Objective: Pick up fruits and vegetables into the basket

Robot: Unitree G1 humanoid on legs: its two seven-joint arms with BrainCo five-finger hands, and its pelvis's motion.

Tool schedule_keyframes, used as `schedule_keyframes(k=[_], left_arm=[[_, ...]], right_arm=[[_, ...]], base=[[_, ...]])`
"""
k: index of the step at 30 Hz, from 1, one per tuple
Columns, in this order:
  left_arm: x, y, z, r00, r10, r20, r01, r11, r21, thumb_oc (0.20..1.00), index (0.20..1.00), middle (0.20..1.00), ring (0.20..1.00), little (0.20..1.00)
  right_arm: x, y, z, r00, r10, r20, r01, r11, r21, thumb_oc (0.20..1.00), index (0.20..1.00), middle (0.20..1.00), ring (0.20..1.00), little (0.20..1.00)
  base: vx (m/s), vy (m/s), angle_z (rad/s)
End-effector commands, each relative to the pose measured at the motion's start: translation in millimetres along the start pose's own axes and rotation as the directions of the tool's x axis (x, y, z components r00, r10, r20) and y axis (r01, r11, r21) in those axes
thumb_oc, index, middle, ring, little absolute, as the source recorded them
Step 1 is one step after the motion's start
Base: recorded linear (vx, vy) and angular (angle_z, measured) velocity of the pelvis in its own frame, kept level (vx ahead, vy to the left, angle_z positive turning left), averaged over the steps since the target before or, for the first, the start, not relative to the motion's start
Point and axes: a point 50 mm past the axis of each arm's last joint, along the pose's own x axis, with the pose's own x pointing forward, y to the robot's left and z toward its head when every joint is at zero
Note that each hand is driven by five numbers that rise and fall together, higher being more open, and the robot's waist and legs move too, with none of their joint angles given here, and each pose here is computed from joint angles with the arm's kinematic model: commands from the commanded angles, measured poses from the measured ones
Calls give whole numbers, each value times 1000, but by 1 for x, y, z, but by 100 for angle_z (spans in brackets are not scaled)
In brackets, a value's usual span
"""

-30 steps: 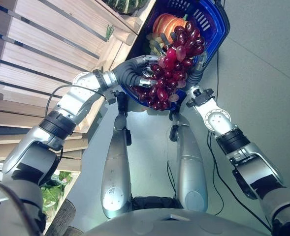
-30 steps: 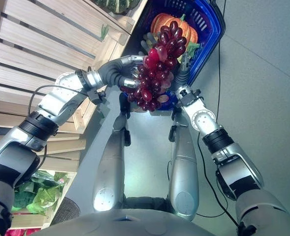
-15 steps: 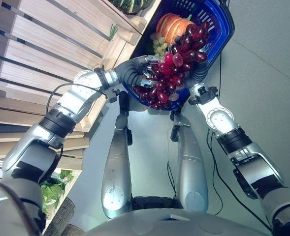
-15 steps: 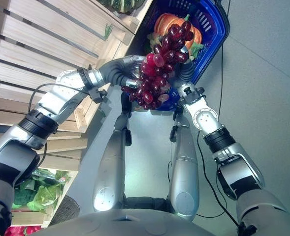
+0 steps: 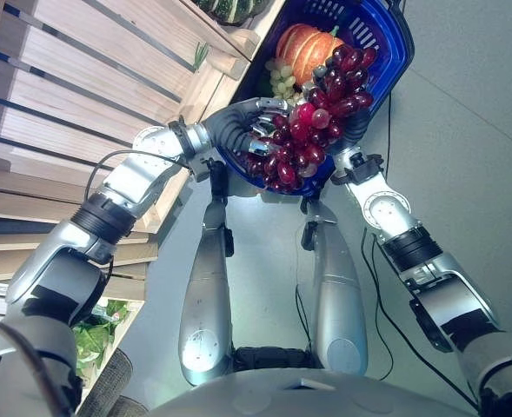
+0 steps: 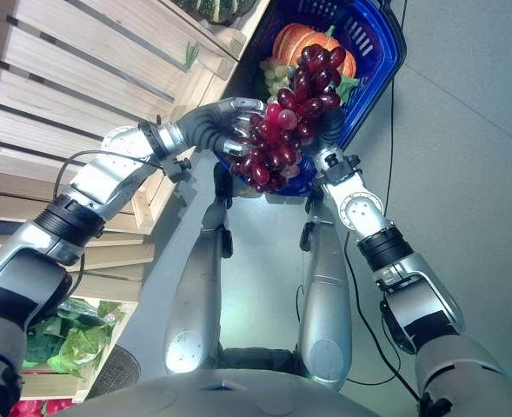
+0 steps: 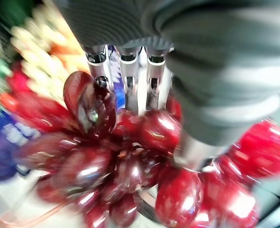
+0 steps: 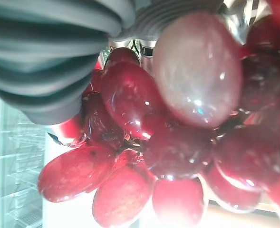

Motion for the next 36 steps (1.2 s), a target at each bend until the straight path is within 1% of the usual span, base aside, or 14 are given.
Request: schedule_keyframes(k=[1,2,4,8,11,13,17,19,20,23,25,28,30,36], left_arm=[[-7,12,7,989,142,30,-144,988,53,1000,1000,1000,1000,1000],[-10,18,3,972,235,14,-235,970,66,1000,1000,1000,1000,1000],[-15,23,-1,942,336,20,-336,940,61,1000,1000,1000,1000,1000],[-29,34,-5,832,550,68,-552,834,8,1000,1000,1000,1000,1000],[-34,37,-6,763,639,97,-640,768,-29,1000,1000,1000,1000,1000],[-39,38,-6,680,723,121,-721,690,-69,1000,1000,1000,1000,1000],[-48,40,-1,520,830,200,-827,548,-126,1000,1000,1000,1000,1000],[-50,40,1,479,849,221,-849,512,-127,1000,1000,1000,1000,1000],[-52,41,1,438,869,229,-873,472,-121,1000,1000,1000,1000,1000],[-52,45,-3,408,887,217,-894,436,-104,1000,1000,1000,1000,1000],[-51,51,-6,381,902,202,-910,404,-91,1000,1000,1000,1000,1000],[-53,60,-9,355,919,174,-923,373,-88,1000,1000,1000,1000,1000],[-52,67,-10,347,925,158,-928,363,-85,1000,1000,1000,1000,1000],[-44,77,-8,360,923,135,-923,373,-92,1000,1000,1000,1000,1000]], right_arm=[[15,34,0,972,227,53,-230,973,37,200,200,200,200,200],[16,35,1,972,228,58,-231,972,38,200,200,200,200,200],[15,35,2,971,229,65,-231,972,37,200,200,200,200,200],[13,34,2,971,226,80,-229,973,38,200,200,200,200,200],[13,34,0,971,225,87,-229,973,40,200,200,200,200,200],[13,35,-2,971,222,92,-226,973,36,200,200,200,200,200],[14,32,-3,975,194,110,-196,981,8,200,200,200,200,200],[14,30,-3,977,174,122,-175,985,-2,200,200,200,200,200],[13,25,1,981,134,138,-131,991,-25,200,200,200,200,200],[12,14,10,984,38,172,-23,996,-88,200,200,200,200,200],[13,2,21,979,-71,191,103,981,-162,200,200,200,200,200],[13,-13,40,953,-214,215,268,925,-269,200,200,200,200,200],[16,-24,55,912,-335,238,403,838,-367,200,200,200,200,200],[27,-39,86,797,-517,312,601,635,-486,200,200,200,200,200]], base=[[0,0,0],[0,0,0],[0,0,0],[0,0,0],[0,0,0],[0,0,0],[0,0,0],[0,0,0],[0,0,0],[0,0,0],[9,18,0],[8,43,0],[1,41,0],[1,6,0]])
